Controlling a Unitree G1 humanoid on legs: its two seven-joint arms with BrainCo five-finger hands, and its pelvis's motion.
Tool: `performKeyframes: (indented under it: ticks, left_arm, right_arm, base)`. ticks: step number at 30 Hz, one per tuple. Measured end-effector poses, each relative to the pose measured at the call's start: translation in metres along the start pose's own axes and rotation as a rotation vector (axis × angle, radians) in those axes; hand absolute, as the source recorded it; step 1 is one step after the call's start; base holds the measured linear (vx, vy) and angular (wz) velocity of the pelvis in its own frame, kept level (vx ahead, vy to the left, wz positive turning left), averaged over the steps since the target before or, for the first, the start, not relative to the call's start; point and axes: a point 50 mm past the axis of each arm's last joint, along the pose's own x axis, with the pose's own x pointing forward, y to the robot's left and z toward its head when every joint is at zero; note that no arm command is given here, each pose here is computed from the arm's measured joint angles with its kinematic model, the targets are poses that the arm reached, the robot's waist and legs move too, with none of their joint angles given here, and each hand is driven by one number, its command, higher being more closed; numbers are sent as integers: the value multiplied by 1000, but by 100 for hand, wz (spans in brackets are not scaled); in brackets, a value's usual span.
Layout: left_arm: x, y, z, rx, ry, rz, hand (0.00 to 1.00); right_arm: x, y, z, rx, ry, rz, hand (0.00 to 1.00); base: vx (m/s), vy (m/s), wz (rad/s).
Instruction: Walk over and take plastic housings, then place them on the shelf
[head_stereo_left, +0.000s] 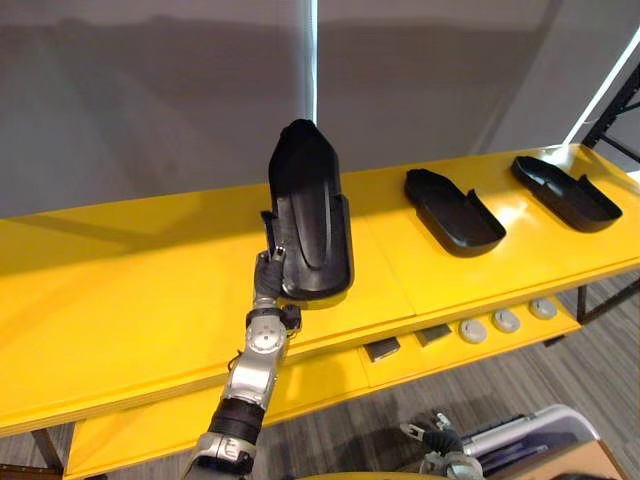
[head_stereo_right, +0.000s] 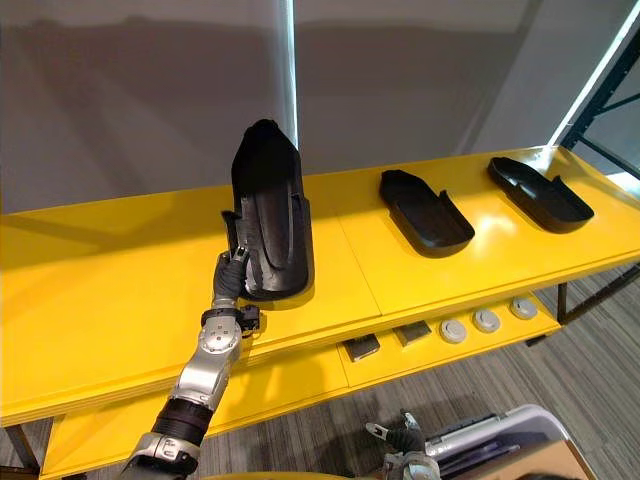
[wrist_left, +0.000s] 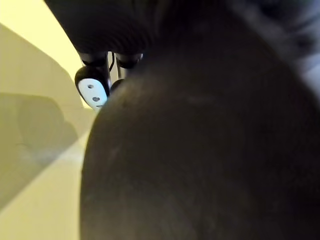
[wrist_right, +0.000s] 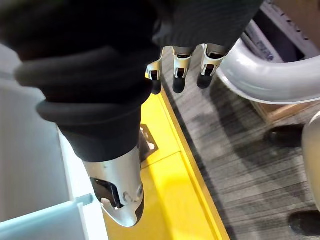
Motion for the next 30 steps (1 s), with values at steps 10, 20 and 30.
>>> performKeyframes:
  ticks: [10,20,30]
  left_arm:
    - [24,27,-3,51,69,128,100]
    - [57,33,21,77,53,161,0]
    - [62,31,28,-32,71,205,0]
  right_arm:
    - [-1,7,-4,-36,9,45,0]
    - [0,9,0,-38,3,57,0]
    - [3,12,8,-38,-18,62,0]
  base:
    - [-113,-11,-2]
    - [52,-2,-3]
    - [-29,-2,3]
